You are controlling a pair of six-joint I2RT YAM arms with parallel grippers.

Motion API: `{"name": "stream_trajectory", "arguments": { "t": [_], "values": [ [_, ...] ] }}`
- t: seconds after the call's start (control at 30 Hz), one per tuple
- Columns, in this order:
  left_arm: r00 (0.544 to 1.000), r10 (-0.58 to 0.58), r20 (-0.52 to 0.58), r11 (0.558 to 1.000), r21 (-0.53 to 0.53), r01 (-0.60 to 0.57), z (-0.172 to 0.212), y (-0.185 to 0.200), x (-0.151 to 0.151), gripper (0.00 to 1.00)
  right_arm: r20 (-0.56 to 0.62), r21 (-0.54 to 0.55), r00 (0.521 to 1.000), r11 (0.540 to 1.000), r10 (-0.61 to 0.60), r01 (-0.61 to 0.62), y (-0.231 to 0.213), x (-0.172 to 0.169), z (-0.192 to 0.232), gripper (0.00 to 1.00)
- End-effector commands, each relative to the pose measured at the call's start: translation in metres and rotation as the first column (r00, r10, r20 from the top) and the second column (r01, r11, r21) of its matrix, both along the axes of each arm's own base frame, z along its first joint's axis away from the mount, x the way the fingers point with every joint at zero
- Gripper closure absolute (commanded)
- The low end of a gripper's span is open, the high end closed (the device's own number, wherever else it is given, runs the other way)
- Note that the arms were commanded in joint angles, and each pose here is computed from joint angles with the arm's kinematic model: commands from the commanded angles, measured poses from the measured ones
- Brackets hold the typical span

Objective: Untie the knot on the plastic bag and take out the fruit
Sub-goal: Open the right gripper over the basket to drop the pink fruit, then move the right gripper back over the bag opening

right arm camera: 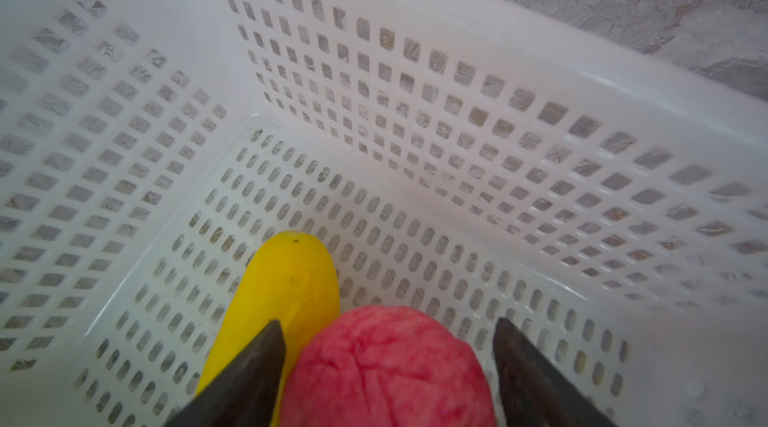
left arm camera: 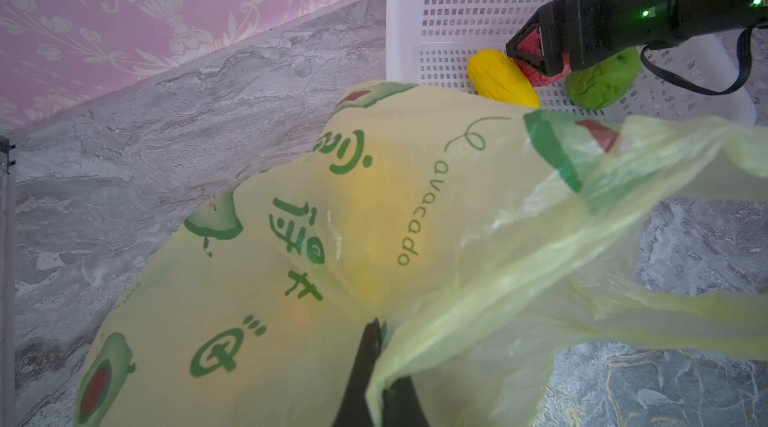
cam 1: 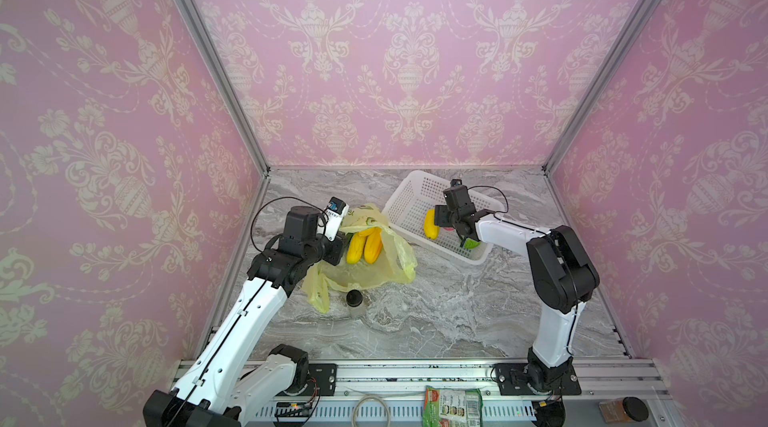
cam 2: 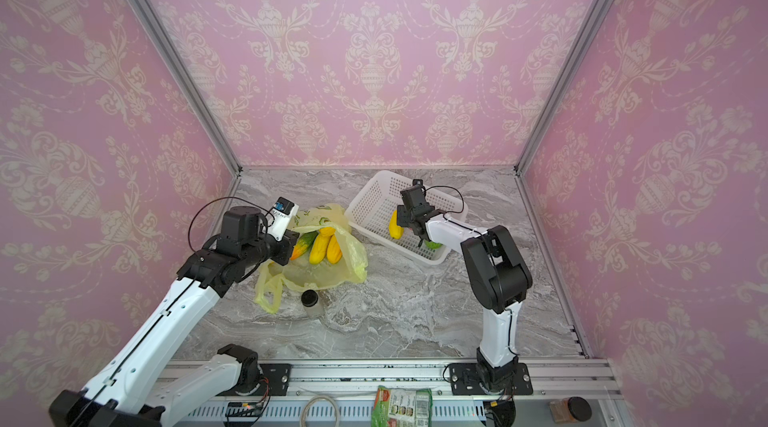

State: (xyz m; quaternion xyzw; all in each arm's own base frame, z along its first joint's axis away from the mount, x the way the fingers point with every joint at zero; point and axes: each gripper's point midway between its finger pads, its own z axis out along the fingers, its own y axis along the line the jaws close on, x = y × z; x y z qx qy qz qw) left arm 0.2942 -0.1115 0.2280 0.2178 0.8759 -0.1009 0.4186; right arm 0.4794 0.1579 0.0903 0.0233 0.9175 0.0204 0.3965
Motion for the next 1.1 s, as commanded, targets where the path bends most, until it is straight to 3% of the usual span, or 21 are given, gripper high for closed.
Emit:
{"name": "stream_trajectory", "arguments": {
  "t": [0.0, 0.2, 0.4, 0.47, 0.6, 0.8, 0.87, 1.07],
  "values": [
    [0.999, -0.032, 0.021, 0.999, -0.03, 0.032, 0.009, -0.005, -0.005, 1.0, 0.097, 0.067, 0.995, 0.998, -0.008, 0.001, -0.001, -0.003, 0.04, 0.13],
    [0.999, -0.025, 0.028, 0.999, -0.02, 0.025, 0.01, -0.003, -0.005, 1.0, 0.267, 0.156, 0.964, 0.987, -0.005, -0.038, -0.004, -0.049, 0.101, 0.13],
    [1.0, 0.001, 0.031, 1.0, 0.01, -0.001, 0.007, 0.004, -0.004, 1.0, 0.541, 0.113, 0.819, 0.948, 0.191, -0.296, 0.043, -0.142, 0.19, 0.35],
    [1.0, 0.007, 0.031, 1.0, 0.019, -0.008, 0.007, 0.006, -0.003, 1.0, 0.603, 0.106, 0.753, 0.908, 0.265, -0.405, 0.061, -0.177, 0.214, 0.41],
    [0.999, 0.003, 0.036, 1.0, 0.013, -0.003, 0.008, 0.005, -0.004, 1.0, 0.675, 0.063, 0.595, 0.771, 0.435, -0.634, 0.114, -0.239, 0.239, 0.48],
    [0.999, -0.007, 0.032, 1.0, 0.008, 0.006, 0.007, 0.003, -0.004, 1.0, 0.582, -0.13, 0.416, 0.585, 0.698, -0.8, 0.217, -0.292, 0.218, 0.52],
    [0.999, -0.016, 0.033, 1.0, -0.002, 0.016, 0.009, 0.001, -0.005, 1.0, 0.531, -0.176, 0.41, 0.57, 0.742, -0.803, 0.245, -0.292, 0.198, 0.54],
    [0.999, -0.027, 0.041, 1.0, -0.013, 0.028, 0.012, -0.002, -0.006, 1.0, 0.376, -0.202, 0.493, 0.588, 0.785, -0.783, 0.305, -0.257, 0.122, 0.66]
  ]
}}
